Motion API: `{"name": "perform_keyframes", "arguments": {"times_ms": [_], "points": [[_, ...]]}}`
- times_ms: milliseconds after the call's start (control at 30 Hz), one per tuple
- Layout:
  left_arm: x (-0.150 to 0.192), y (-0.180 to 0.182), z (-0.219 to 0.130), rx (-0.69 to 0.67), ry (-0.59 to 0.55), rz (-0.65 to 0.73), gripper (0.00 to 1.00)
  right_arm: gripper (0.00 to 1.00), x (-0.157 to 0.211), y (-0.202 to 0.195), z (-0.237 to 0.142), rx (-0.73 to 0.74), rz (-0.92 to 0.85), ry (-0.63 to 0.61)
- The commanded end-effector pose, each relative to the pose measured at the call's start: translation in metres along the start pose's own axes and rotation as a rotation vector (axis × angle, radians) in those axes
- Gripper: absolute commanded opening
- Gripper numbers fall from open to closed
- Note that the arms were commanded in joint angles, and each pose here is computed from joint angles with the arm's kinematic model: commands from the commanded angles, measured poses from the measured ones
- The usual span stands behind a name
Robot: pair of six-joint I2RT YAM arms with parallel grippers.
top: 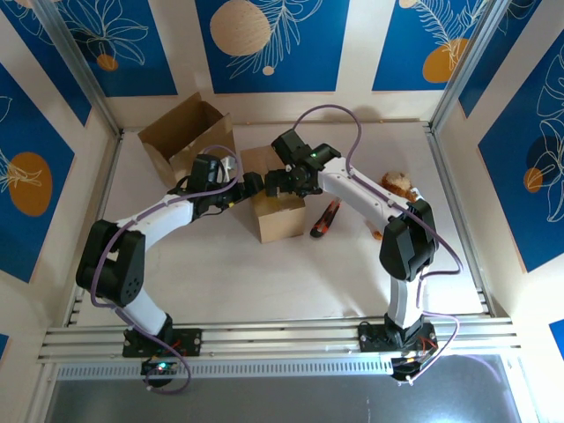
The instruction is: Unpack the express box
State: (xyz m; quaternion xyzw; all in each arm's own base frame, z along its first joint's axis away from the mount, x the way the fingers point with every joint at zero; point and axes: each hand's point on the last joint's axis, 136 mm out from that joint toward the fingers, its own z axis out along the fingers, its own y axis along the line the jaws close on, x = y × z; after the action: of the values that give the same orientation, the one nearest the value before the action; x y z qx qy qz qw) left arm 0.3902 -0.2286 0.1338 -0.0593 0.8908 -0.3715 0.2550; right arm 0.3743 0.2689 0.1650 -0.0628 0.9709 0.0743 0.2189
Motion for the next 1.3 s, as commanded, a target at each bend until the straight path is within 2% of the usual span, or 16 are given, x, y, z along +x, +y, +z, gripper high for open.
{"name": "perform_keyframes", "arguments": {"times_ms": [0, 333, 600, 900, 1100, 1267], "points": [[0.069, 0.067, 0.013, -0.228, 0.211, -0.069, 1.00, 0.96, 0.011, -0.020, 0.017, 0.141, -0.064, 0.043], [0.065, 0.058, 0.015, -0.193, 0.209, -0.061, 1.00, 0.87, -0.001, -0.016, 0.019, 0.293, -0.260, 0.044], [0.065, 0.054, 0.018, -0.167, 0.218, -0.061, 1.00, 0.84, 0.014, -0.012, 0.033, 0.340, -0.311, 0.097], [0.064, 0.047, 0.020, -0.131, 0.222, -0.060, 1.00, 0.81, 0.028, -0.011, 0.041, 0.456, -0.375, 0.128], [0.064, 0.046, 0.019, -0.126, 0.227, -0.053, 1.00, 0.70, 0.037, -0.021, 0.049, 0.552, -0.374, 0.164], [0.067, 0.049, 0.017, -0.141, 0.236, -0.043, 1.00, 0.56, 0.035, -0.031, 0.043, 0.649, -0.381, 0.152]]}}
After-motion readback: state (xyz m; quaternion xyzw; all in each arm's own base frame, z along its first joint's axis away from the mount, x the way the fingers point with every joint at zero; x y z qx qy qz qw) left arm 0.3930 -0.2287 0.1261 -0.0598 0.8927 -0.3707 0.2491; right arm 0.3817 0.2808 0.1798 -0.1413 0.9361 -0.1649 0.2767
